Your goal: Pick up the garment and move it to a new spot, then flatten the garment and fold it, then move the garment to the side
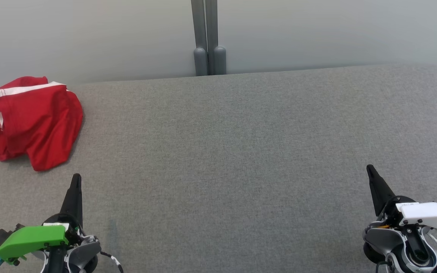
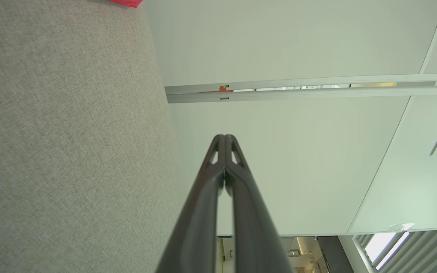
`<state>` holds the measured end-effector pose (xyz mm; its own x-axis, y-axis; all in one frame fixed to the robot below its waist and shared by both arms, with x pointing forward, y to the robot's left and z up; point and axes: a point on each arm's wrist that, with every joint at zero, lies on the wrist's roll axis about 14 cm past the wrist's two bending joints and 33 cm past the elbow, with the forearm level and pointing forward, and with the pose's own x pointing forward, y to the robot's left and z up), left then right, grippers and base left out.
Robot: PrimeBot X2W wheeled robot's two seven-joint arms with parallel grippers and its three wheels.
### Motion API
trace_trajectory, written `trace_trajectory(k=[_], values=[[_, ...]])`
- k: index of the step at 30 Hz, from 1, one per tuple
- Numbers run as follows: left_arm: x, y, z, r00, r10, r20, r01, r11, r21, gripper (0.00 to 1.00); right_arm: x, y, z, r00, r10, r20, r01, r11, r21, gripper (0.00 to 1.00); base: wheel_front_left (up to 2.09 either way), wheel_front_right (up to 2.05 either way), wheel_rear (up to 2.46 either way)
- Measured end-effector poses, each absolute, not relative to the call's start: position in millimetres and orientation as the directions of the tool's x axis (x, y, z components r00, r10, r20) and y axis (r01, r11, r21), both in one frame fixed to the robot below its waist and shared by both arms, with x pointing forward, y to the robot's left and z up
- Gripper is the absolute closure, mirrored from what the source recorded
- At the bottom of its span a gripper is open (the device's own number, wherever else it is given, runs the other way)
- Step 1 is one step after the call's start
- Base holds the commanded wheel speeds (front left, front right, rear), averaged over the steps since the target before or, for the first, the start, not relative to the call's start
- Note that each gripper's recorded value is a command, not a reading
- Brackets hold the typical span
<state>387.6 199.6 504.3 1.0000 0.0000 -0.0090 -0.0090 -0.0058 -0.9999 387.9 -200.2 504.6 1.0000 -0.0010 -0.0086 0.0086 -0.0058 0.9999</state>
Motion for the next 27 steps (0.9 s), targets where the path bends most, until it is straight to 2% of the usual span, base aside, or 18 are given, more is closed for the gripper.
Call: trace_trajectory(k=[27], values=[[387.6, 199.6, 504.3, 1.0, 0.0, -0.009, -0.009, -0.006, -1.0, 1.0, 387.9, -200.2, 504.5, 1.0, -0.001, -0.009, 0.009, -0.006, 1.0, 1.0, 0.0, 0.0, 0.0]])
